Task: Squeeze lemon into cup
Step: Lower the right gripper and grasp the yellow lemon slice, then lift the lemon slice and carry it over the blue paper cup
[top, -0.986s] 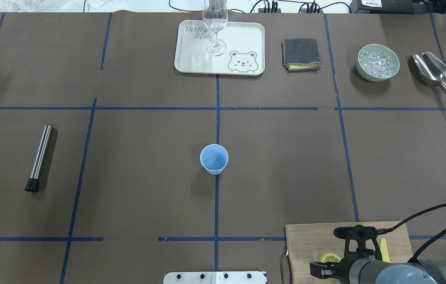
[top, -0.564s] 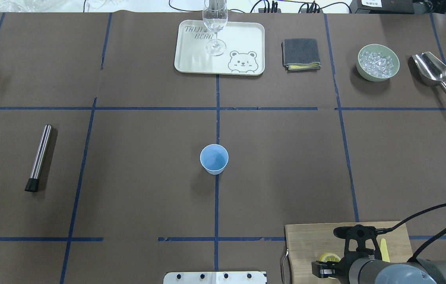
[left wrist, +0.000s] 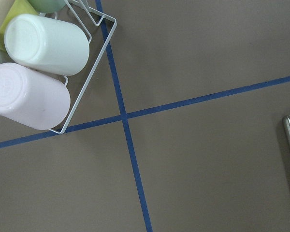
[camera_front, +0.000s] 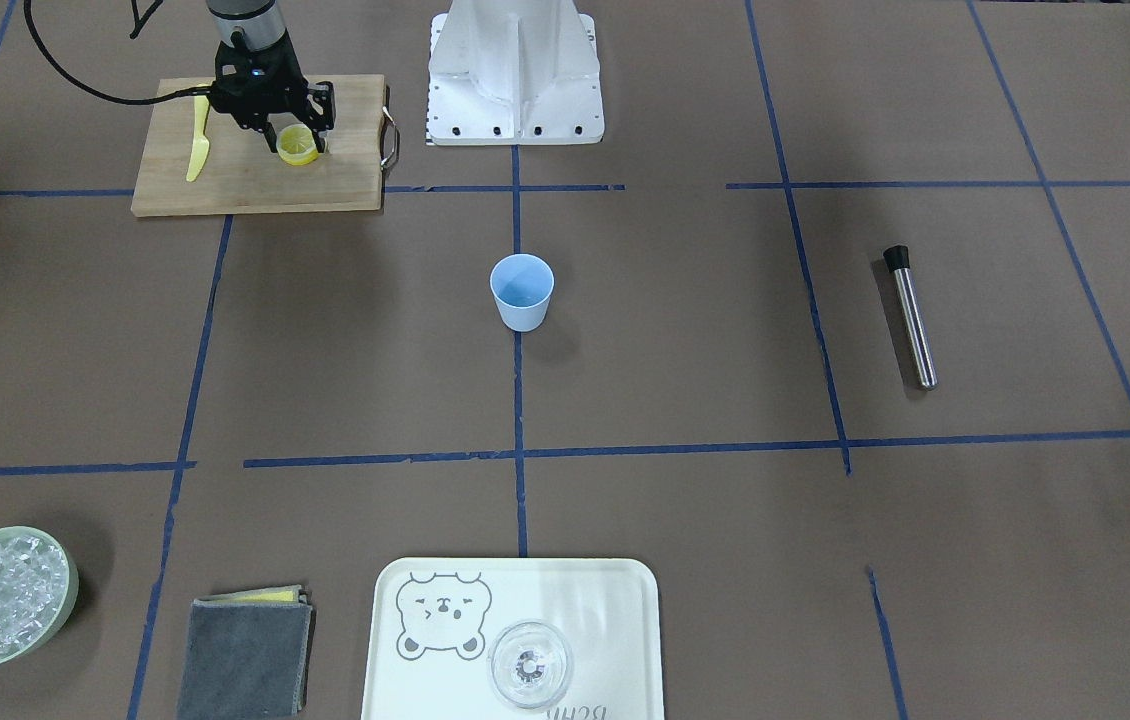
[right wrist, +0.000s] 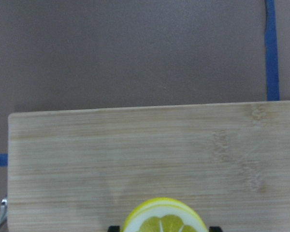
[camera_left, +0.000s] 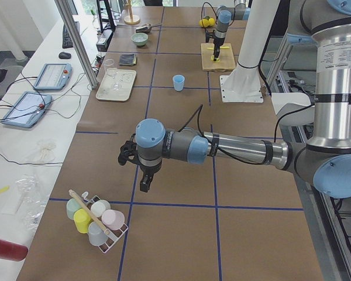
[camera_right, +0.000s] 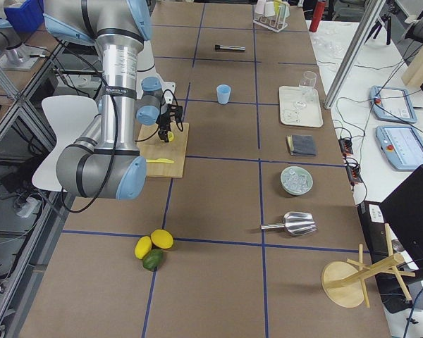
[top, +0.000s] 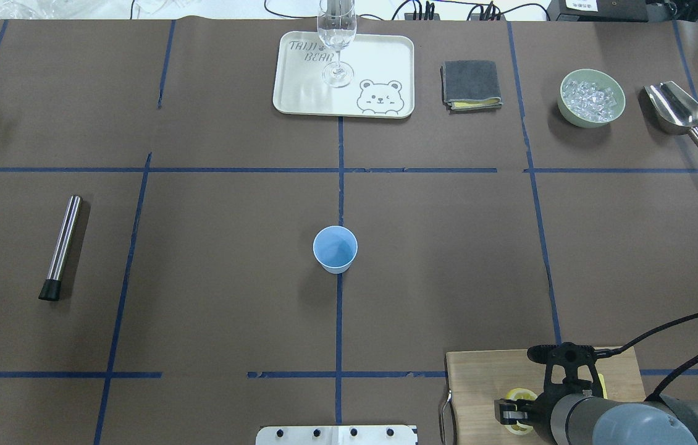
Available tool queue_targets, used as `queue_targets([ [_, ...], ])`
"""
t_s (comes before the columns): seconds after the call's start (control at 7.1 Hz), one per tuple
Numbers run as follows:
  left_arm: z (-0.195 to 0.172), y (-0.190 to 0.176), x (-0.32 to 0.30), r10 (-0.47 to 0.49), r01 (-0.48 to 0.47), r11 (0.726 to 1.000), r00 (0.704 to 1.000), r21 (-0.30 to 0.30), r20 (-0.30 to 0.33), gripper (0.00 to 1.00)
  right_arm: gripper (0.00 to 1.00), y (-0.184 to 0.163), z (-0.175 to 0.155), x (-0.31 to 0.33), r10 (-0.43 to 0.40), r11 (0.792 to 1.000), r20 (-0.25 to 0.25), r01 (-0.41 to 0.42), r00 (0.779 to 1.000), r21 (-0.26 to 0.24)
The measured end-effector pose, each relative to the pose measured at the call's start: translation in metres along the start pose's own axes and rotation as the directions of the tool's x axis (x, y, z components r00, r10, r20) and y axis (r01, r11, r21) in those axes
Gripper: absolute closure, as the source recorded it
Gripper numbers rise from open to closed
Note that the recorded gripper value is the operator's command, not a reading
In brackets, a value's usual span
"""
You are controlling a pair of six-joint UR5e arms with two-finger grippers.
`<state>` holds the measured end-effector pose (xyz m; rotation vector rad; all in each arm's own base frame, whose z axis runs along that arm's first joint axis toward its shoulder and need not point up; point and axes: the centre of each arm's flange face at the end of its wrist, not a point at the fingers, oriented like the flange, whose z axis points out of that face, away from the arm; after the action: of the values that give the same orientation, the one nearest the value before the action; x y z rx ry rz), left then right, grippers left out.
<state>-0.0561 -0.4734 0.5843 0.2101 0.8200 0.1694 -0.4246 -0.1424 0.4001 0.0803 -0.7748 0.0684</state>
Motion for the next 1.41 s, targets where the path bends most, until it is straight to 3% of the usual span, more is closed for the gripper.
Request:
queue_targets([
  [1.41,0.003,0.009,-0.003,-0.011,0.011,1.000,1.000,-0.009,-0.001,0.00,0.36,-0.019,-0.030,-0.001,0.032,0.999,0.042,-0.033,0.999,0.025],
])
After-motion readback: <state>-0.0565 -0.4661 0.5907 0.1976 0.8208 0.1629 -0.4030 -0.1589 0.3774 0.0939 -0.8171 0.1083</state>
